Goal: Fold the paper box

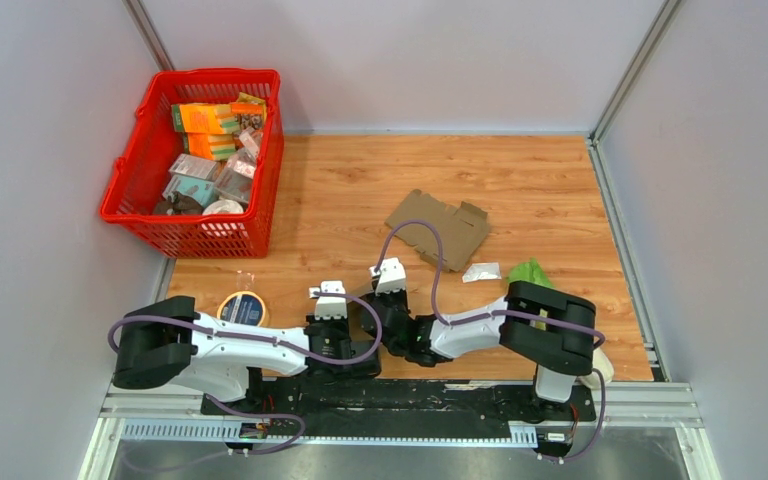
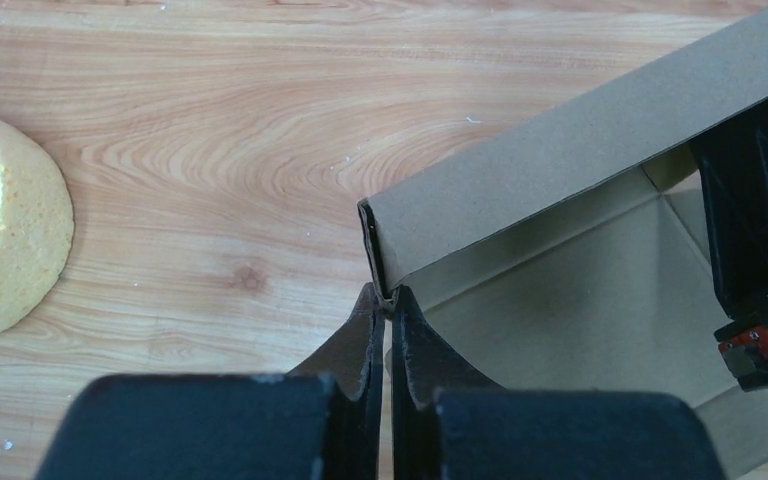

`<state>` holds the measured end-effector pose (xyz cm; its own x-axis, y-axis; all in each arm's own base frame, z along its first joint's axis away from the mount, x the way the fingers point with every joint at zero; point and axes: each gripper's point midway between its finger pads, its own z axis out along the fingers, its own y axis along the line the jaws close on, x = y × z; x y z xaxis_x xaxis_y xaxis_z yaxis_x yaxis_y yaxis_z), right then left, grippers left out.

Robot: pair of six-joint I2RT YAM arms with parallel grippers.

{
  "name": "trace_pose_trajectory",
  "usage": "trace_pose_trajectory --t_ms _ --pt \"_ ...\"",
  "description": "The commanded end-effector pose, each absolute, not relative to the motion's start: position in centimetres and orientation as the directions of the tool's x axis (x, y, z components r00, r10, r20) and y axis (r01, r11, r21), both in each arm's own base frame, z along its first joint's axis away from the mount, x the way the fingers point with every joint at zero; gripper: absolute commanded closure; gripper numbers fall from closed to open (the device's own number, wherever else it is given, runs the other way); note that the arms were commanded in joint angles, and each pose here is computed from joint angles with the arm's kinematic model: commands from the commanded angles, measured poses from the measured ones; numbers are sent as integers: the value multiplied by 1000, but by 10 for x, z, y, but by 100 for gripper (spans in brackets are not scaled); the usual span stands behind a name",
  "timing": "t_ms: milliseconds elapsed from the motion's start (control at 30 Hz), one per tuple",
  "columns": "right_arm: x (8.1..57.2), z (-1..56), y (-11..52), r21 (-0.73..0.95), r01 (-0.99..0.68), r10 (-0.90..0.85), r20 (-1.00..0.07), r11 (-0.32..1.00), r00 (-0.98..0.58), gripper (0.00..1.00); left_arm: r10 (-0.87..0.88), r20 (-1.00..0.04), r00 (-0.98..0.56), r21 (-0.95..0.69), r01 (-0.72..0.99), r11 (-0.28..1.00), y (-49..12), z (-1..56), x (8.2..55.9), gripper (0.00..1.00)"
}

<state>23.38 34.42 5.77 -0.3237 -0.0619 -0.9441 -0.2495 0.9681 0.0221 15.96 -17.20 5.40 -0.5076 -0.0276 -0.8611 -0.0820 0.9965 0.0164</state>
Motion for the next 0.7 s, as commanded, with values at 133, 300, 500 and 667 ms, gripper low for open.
trace_pose_trajectory --t_ms 133,300,500,667 --pt "197 59 301 0 -283 -108 -925 959 -365 40 -154 -836 -527 -91 -143 986 -180 58 164 100" --pt "159 41 263 4 -352 -199 -818 936 -539 11 -156 -833 -530 -95 -141 985 -177 56 162 100" --pt "107 52 272 313 -523 -202 -675 792 -710 6 -170 -826 -537 -114 -136 984 -174 63 160 100" --pt "94 71 281 557 -445 -143 -502 701 -853 7 -202 -816 -541 -152 -137 979 -171 68 158 100"
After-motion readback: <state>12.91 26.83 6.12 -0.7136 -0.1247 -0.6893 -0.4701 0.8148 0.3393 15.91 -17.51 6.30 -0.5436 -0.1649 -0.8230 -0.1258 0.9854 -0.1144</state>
